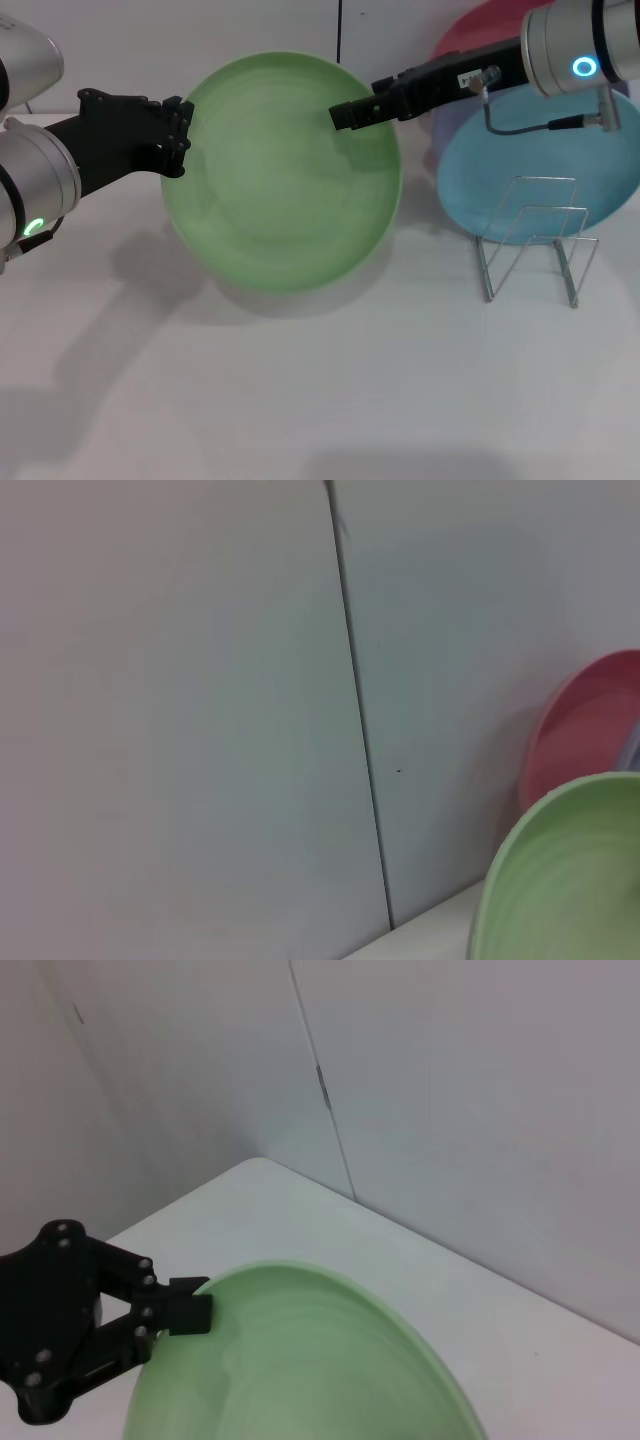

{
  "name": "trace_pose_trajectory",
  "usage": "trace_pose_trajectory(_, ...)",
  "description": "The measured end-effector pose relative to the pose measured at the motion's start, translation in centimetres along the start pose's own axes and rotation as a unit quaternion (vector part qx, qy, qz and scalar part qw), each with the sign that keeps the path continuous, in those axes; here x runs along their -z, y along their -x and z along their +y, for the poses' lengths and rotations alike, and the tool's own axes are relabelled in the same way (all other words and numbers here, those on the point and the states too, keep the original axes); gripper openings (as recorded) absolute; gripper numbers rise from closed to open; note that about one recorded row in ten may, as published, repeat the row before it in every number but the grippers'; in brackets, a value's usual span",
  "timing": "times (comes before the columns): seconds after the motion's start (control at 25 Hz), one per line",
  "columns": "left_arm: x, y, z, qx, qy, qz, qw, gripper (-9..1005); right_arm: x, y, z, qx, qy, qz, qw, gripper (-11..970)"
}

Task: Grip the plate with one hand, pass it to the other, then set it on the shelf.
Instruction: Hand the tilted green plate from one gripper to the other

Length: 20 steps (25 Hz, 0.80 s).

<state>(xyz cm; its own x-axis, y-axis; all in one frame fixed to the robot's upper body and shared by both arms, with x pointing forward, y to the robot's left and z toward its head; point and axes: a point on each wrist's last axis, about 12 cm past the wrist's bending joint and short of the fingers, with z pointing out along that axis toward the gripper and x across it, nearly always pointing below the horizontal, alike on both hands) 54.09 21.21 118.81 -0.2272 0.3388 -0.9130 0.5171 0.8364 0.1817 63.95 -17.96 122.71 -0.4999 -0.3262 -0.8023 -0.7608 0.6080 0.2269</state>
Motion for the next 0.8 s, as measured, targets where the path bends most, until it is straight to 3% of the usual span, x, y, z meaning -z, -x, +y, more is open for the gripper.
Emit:
trace_pose_trajectory(0.72, 0.16, -0.06, -0.15, 0.0, -0.004, 0.004, 1.0, 31, -0.94, -0.24, 0.24, -0.01, 0.01, 0.013, 1.0, 810)
trace_pose_trajectory(0.8, 0.18, -0.1, -0.13, 0.0, -0.004, 0.005, 1.0, 31, -0.93, -0.27, 0.25, -0.011, 0.01, 0.013, 1.0, 758)
